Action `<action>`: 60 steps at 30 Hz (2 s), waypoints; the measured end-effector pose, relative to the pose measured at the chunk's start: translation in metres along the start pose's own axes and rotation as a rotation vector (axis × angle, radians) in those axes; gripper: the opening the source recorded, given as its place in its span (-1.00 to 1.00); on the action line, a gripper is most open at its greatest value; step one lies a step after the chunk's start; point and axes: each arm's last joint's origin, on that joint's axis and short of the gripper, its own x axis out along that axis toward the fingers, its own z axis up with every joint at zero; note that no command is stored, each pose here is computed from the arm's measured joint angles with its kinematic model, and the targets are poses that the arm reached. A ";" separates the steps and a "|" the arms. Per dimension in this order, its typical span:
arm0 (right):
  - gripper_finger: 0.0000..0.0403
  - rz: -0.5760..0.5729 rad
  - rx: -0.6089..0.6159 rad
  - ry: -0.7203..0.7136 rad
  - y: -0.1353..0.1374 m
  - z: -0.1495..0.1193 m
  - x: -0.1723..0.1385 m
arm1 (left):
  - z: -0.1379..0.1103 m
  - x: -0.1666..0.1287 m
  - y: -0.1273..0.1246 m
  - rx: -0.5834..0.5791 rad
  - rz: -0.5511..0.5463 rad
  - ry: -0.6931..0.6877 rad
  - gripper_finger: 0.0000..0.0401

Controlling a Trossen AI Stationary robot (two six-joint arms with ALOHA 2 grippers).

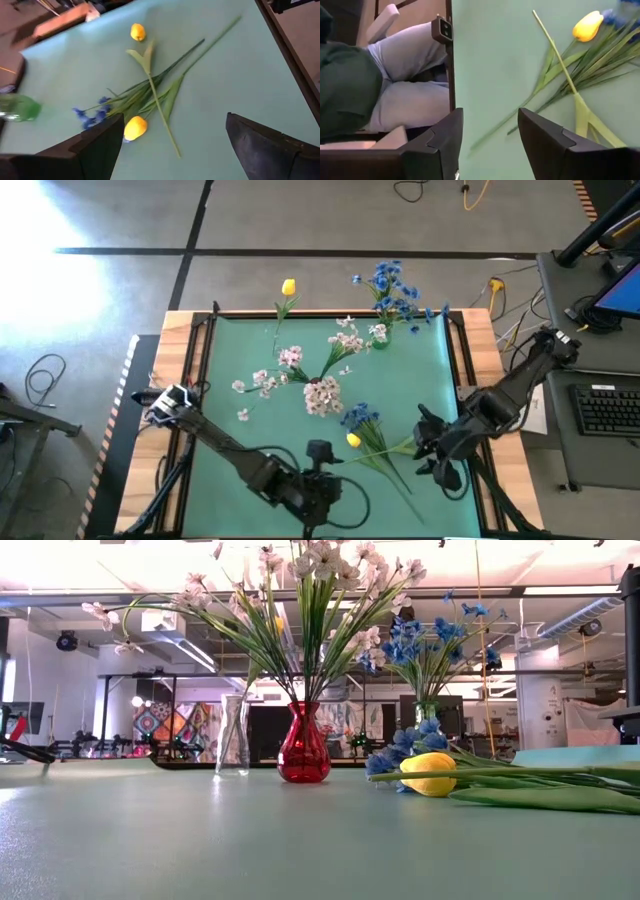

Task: Sort flowers into vase by color
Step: Put the yellow tulip into the transparent vase

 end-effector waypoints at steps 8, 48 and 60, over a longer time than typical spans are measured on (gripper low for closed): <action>-0.05 0.013 -0.038 -0.044 0.007 -0.025 0.019 | 0.002 0.051 0.005 0.014 -0.047 -0.053 0.65; -0.03 -0.038 -0.152 -0.253 0.015 -0.029 0.022 | -0.050 0.229 0.030 -0.213 0.000 -0.231 0.59; -0.03 -0.055 -0.152 -0.276 0.014 -0.028 0.022 | -0.059 0.243 0.047 -0.316 0.005 -0.208 0.54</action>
